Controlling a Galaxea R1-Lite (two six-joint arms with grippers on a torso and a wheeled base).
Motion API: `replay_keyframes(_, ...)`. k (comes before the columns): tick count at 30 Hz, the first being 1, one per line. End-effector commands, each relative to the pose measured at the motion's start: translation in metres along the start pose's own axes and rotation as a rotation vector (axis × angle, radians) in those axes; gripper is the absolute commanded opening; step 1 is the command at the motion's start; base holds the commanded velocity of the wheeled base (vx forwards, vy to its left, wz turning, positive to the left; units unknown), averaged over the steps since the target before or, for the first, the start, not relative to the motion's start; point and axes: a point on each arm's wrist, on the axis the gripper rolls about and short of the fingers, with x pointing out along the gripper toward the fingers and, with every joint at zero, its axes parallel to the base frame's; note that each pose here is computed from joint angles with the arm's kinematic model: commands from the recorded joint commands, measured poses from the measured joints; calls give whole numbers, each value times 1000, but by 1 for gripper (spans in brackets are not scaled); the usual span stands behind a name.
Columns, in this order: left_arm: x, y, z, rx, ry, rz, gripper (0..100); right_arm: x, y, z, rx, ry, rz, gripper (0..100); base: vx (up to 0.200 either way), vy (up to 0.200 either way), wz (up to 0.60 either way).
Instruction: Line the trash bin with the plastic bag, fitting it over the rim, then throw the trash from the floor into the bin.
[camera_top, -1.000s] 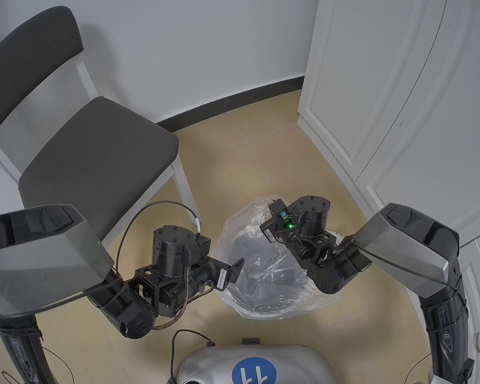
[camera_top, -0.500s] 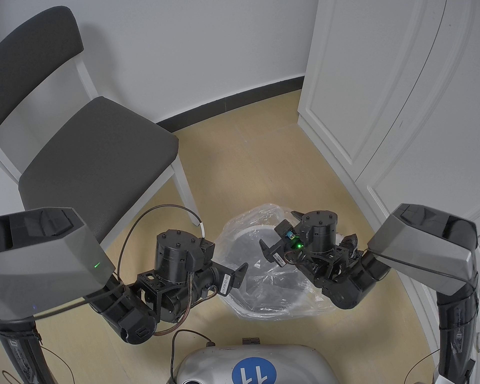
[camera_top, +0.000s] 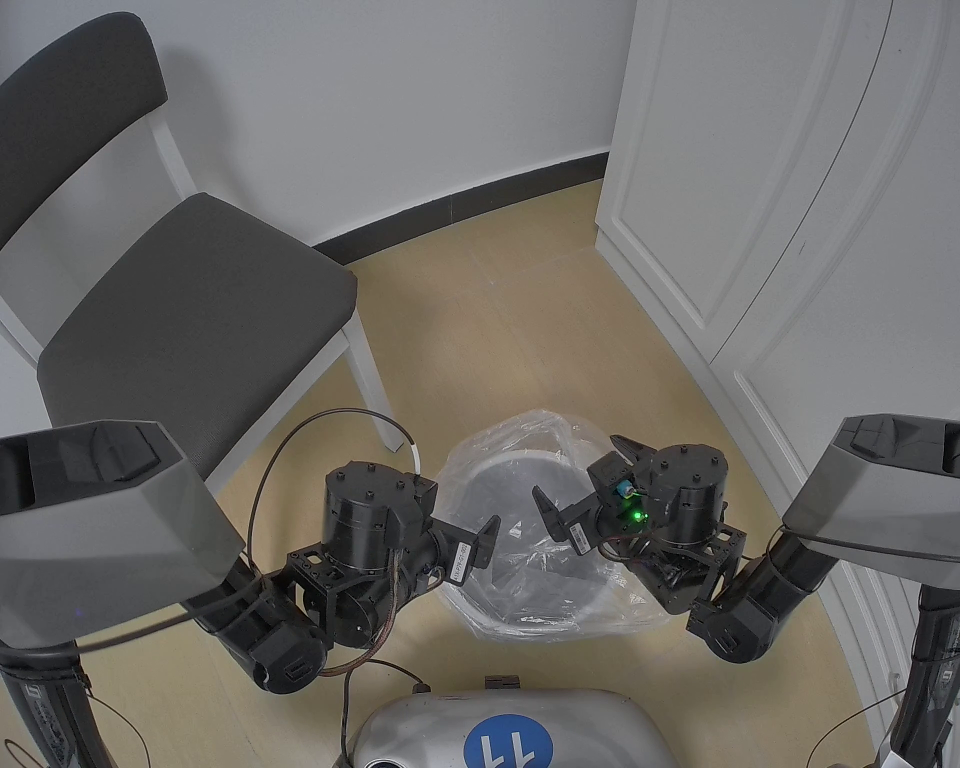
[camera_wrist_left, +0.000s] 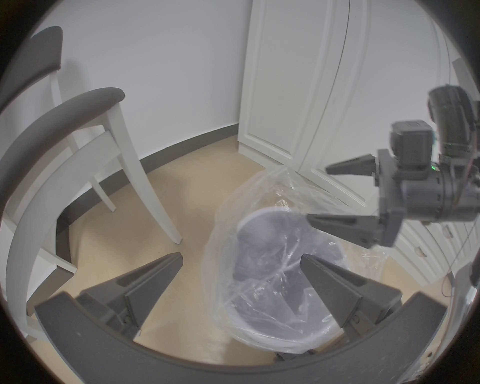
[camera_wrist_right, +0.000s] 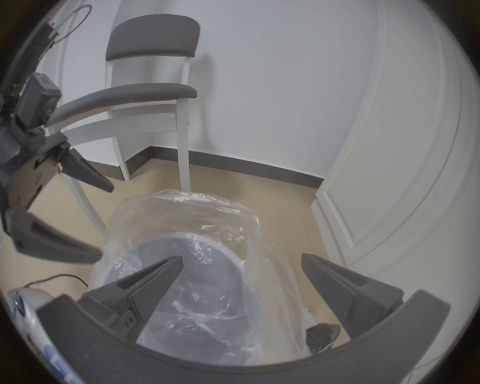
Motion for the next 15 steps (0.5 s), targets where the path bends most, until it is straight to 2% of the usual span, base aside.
replay_keyframes(1, 6, 9, 6, -13, -24, 67, 100, -12, -10, -8, 52, 19, -11, 100, 0, 0, 0)
replay_keyframes(3, 6, 14, 8, -15, -28, 88, 100, -18, -21, -11, 84, 30, -20, 100, 0, 0, 0)
replay_keyframes(6, 8, 16, 5, -4, -19, 96, 100, -26, -31, -19, 174, 60, 34, 100, 0, 0, 0)
replay_keyframes(9, 10, 17, 6, -2, -23, 102, 100, -25, -43, -29, 187, 104, 59, 100, 0, 0, 0)
replay_keyframes(15, 15, 21, 4, 0, -9, 116, 100, -8, -66, -41, 209, 183, 54, 100, 0, 0, 0)
